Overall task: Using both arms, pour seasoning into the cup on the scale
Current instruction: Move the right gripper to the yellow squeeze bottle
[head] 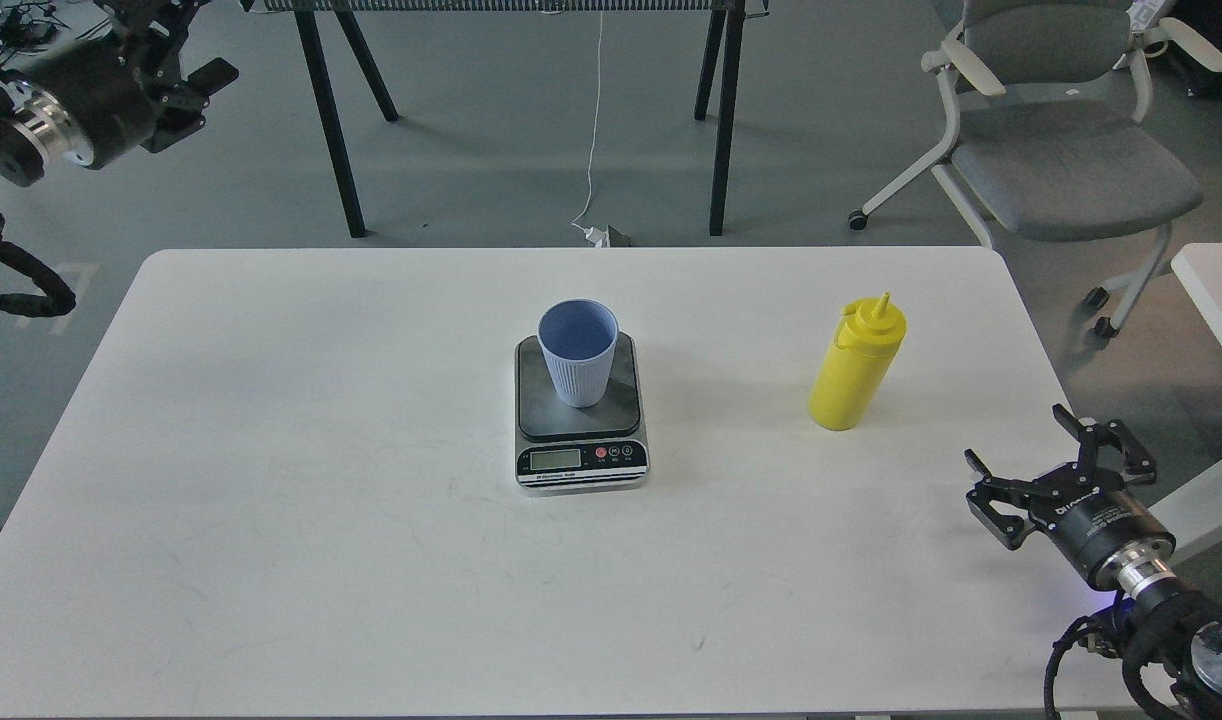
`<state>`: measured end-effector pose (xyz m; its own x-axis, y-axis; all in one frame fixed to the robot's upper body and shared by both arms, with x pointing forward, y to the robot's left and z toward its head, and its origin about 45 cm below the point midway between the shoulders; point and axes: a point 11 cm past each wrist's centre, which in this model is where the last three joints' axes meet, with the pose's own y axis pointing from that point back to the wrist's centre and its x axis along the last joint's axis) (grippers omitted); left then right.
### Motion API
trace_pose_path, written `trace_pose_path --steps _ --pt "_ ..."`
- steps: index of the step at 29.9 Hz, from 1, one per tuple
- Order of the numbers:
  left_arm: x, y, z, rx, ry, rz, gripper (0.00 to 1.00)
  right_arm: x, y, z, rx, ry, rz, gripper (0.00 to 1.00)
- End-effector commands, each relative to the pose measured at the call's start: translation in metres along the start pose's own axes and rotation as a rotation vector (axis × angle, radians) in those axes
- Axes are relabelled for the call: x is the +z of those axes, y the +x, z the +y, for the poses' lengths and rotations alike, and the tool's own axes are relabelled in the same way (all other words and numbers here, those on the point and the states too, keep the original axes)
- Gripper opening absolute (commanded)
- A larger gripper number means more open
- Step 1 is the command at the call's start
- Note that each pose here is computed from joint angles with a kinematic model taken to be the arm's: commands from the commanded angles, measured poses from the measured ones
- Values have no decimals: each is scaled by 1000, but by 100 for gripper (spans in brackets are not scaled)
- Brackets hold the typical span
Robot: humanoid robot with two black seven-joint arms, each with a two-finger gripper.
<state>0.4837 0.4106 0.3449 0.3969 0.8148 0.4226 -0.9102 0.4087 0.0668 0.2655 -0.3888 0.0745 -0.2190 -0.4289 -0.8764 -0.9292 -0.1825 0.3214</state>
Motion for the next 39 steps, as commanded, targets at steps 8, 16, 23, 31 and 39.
trace_pose_path --steps 8,16,23,31,39 --pt "-1 6 15 -13 14 -19 100 54 -19 -29 -72 -58 -96 99" --pt "-2 2 14 -22 15 -16 100 47 -37 -58 -108 -33 -70 99" --pt "-6 -3 16 -37 20 -11 100 54 -38 -76 -95 -16 -81 99" --pt "-12 0 21 -31 35 -10 100 77 -43 -91 -93 -35 -115 99" --pt "-22 3 30 -20 58 -5 100 82 -49 -102 -96 -29 -123 99"
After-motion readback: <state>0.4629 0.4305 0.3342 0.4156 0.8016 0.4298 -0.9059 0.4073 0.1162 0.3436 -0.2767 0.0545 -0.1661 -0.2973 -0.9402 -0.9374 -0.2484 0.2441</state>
